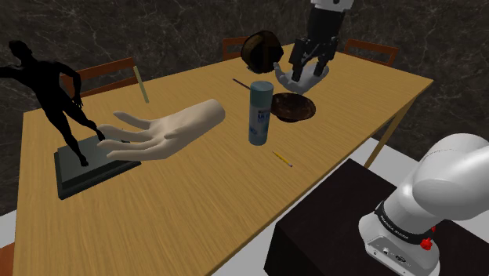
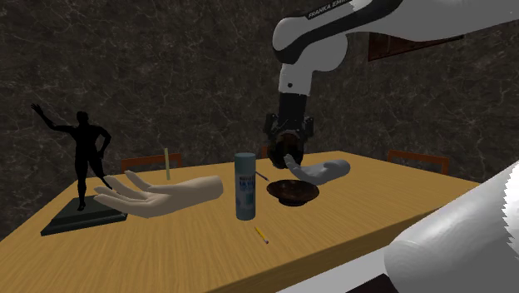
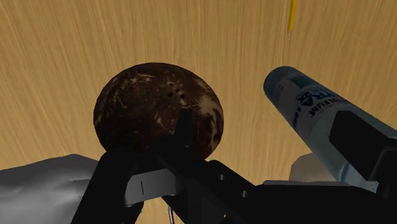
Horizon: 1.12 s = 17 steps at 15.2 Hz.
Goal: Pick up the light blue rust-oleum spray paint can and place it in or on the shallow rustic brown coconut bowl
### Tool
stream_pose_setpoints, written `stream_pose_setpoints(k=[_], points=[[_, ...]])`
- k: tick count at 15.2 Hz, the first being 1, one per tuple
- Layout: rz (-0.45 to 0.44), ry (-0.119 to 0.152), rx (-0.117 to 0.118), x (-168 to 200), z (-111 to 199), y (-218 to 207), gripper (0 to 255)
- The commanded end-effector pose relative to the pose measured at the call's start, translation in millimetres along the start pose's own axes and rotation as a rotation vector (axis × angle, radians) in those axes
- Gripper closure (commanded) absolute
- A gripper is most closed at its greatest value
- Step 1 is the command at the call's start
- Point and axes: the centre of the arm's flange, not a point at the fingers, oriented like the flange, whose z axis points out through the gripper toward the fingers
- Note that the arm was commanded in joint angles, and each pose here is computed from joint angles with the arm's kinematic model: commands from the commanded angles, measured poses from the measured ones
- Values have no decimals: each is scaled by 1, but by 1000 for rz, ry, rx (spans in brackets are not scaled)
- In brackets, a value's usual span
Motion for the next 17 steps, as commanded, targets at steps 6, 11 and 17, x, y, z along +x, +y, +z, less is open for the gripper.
stream_pose_setpoints(k=[6, 11, 17], points=[[-30, -4, -69, 48, 12, -91, 0], [-41, -5, -98, 67, 30, -126, 0], [-41, -5, -98, 67, 59, -123, 0]])
